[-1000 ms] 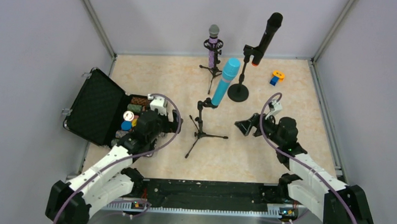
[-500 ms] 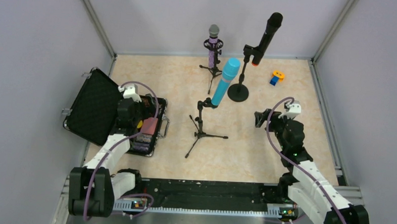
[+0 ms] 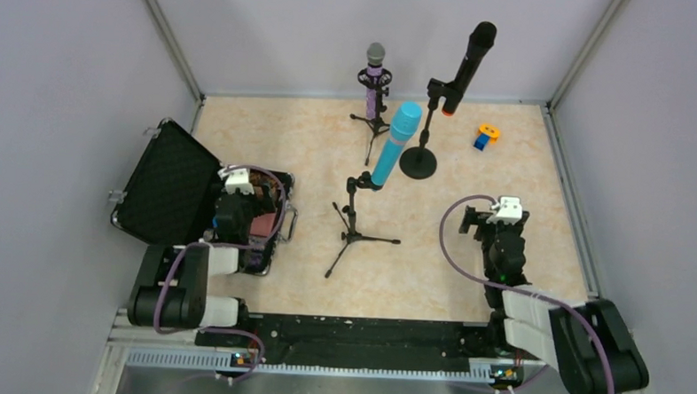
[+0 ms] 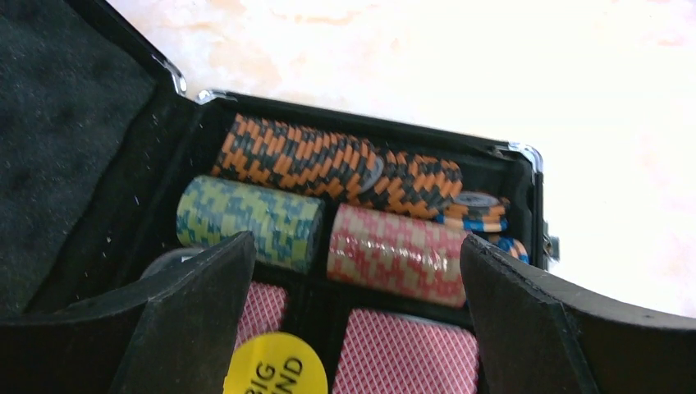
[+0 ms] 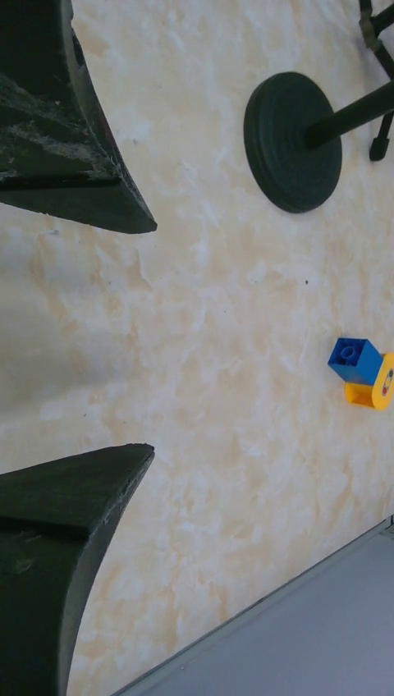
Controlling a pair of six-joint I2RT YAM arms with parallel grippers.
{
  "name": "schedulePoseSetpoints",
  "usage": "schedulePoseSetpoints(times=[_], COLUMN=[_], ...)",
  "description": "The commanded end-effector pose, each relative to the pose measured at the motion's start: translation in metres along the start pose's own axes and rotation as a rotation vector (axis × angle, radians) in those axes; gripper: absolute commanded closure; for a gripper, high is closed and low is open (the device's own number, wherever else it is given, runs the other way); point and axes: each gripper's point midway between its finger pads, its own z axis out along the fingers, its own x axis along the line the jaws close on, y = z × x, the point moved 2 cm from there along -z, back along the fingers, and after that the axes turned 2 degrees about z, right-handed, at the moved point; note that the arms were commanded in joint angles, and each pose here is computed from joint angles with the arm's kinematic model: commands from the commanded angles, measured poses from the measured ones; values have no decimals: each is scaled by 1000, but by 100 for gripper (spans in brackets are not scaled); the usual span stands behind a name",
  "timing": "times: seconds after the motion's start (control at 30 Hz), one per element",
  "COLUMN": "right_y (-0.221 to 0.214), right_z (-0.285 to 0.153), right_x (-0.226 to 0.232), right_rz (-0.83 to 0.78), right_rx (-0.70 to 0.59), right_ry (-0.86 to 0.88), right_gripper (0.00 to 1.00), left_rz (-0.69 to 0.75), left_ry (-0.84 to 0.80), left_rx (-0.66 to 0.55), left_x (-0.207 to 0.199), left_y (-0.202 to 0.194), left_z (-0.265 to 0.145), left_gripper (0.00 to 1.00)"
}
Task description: Attach the microphones to the stand
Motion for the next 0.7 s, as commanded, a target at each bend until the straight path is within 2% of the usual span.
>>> schedulePoseSetpoints(times=[0.0, 0.07, 0.17, 0.23, 0.3, 0.67], right_y=[29, 25, 23, 15, 17, 15], right_z=[14, 27, 31, 35, 39, 42], right_x=[-8, -8, -23, -19, -20, -22], right_rz=[-47, -53, -18, -15, -16, -9], right_rx=[-160, -160, -191, -128, -137, -118], right_ry=[-51, -55, -148, -119, -116, -140], right_gripper=[5, 4, 1, 1, 1, 1], left_rz=[25, 12, -7, 0, 8, 8], left_ry=[43, 68, 103, 101, 104, 102], left_rx=[-244, -255, -197, -166, -139, -120], left_x=[7, 11, 16, 16, 18, 21], left_y=[39, 36, 34, 32, 33, 31], left_z=[12, 9, 10, 16, 28, 27], left_gripper=[1, 1, 1, 1, 1, 1])
